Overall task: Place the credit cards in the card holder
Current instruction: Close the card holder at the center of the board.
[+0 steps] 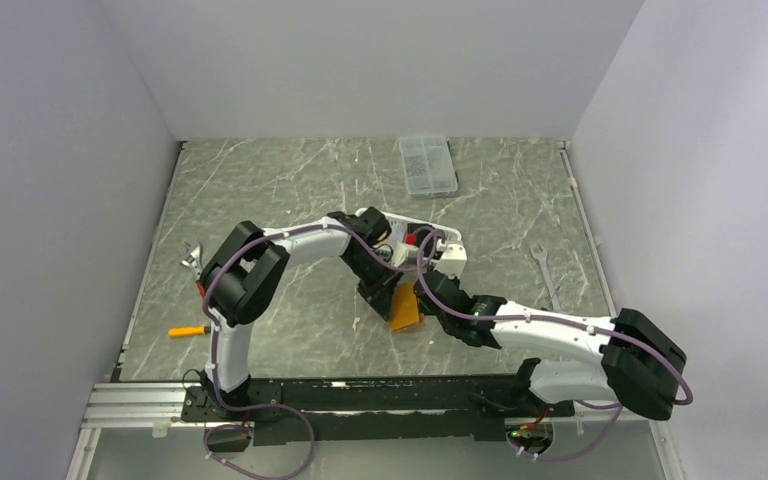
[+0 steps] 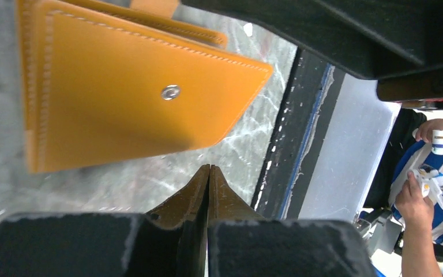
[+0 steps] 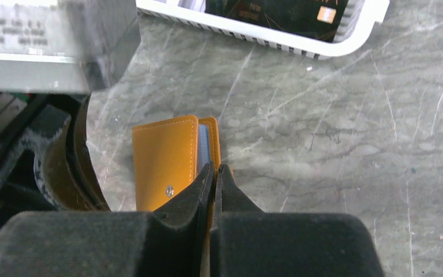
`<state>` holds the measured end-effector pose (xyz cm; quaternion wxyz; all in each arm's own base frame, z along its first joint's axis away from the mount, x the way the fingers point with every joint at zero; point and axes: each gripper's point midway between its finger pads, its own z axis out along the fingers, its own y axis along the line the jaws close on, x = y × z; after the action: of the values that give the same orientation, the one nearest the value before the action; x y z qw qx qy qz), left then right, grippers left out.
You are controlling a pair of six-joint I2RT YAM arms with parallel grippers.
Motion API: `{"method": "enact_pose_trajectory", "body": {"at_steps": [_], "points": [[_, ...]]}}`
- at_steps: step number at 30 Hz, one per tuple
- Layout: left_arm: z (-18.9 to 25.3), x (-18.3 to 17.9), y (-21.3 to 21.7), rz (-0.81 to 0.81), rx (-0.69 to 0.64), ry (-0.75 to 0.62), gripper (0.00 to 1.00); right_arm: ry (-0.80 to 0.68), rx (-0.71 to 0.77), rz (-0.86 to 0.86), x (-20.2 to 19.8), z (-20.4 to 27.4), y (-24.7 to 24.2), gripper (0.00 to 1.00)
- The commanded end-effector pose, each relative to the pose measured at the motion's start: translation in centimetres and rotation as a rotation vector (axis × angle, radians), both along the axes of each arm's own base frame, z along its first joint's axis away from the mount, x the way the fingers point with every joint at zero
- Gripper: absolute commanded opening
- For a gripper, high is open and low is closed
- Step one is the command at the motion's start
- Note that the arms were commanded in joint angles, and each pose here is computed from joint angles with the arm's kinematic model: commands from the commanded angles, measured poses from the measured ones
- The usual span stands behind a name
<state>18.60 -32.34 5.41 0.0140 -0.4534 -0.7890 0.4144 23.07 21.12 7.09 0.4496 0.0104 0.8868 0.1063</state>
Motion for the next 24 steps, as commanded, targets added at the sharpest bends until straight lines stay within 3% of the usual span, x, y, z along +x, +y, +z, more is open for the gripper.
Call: {"method": "enact_pose_trajectory", "body": {"at_steps": [1, 7, 14, 24], "points": [[1.1, -1.4, -3.1, -0.057, -0.095, -0.013, 0.08, 0.055, 0.075, -0.016, -1.2, -0.7, 0.1, 0.00], [-1.6, -0.2, -3.0, -0.050, -0.016, -0.103, 0.08, 0.078, 0.122, -0.009, -2.0, -1.4, 0.1, 0.00], [-5.1, 0.1, -0.4, -0.061, 0.136, -0.189, 0.08, 0.101, 0.293, 0.005, -2.4, -2.1, 0.7, 0.00], [-5.7, -0.4, -0.3, -0.070, 0.144, -0.168, 0.08, 0.114, 0.374, 0.043, -2.0, -1.9, 2.0, 0.00]]}}
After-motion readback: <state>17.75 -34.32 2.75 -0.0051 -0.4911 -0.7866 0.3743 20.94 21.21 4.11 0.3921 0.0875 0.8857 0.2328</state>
